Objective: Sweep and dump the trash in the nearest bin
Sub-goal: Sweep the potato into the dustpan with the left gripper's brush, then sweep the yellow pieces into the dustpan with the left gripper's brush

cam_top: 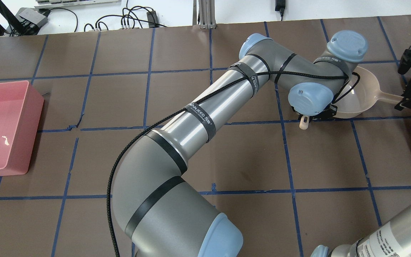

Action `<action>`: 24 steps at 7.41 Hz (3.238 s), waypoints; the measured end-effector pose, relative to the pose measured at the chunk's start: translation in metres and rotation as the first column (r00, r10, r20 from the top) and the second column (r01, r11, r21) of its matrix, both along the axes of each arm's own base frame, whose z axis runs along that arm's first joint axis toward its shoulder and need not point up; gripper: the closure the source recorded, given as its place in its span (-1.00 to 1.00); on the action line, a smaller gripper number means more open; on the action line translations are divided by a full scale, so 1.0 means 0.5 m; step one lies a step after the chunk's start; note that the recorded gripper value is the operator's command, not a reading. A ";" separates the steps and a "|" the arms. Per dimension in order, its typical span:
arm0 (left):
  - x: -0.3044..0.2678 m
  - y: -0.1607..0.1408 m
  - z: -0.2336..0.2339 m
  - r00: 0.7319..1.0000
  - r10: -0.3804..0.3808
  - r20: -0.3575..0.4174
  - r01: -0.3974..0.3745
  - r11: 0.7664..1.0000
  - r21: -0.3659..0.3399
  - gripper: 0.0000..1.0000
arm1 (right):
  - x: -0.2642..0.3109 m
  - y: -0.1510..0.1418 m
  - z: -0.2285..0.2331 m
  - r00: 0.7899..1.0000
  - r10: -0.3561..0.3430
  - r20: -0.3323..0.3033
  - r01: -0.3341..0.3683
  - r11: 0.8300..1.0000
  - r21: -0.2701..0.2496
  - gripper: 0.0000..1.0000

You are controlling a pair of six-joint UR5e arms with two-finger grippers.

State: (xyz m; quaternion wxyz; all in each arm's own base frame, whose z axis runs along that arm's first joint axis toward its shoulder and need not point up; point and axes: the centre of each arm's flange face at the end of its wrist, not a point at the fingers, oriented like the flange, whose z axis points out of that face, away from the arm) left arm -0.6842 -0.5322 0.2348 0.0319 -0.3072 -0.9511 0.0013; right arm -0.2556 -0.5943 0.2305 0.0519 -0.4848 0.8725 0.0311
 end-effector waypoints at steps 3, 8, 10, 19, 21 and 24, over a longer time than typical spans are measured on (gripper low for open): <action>-0.018 0.045 0.054 1.000 0.010 -0.019 -0.010 1.000 0.000 1.00 | 0.001 -0.001 0.000 1.000 -0.001 0.000 0.001 1.000 0.000 0.67; 0.052 -0.090 0.094 0.994 0.112 0.001 -0.111 0.984 -0.140 0.99 | 0.001 -0.001 -0.002 1.000 -0.001 -0.001 0.001 1.000 -0.001 0.67; 0.094 -0.195 0.030 0.994 0.106 0.005 -0.104 0.982 -0.157 0.98 | -0.002 -0.005 -0.008 1.000 0.001 -0.002 -0.001 1.000 -0.001 0.67; 0.111 -0.234 -0.060 0.995 -0.096 0.005 0.096 0.989 -0.109 0.94 | -0.033 -0.037 0.012 0.999 0.018 -0.050 -0.019 1.000 -0.010 0.65; 0.053 -0.168 -0.067 0.989 -0.147 0.014 0.148 0.985 -0.084 0.94 | -0.036 -0.041 0.012 0.998 0.018 -0.053 -0.018 1.000 -0.011 0.64; -0.030 -0.061 -0.030 0.980 -0.198 0.007 0.197 0.977 -0.081 0.94 | -0.036 -0.041 0.006 0.999 0.017 -0.049 -0.017 1.000 -0.007 0.64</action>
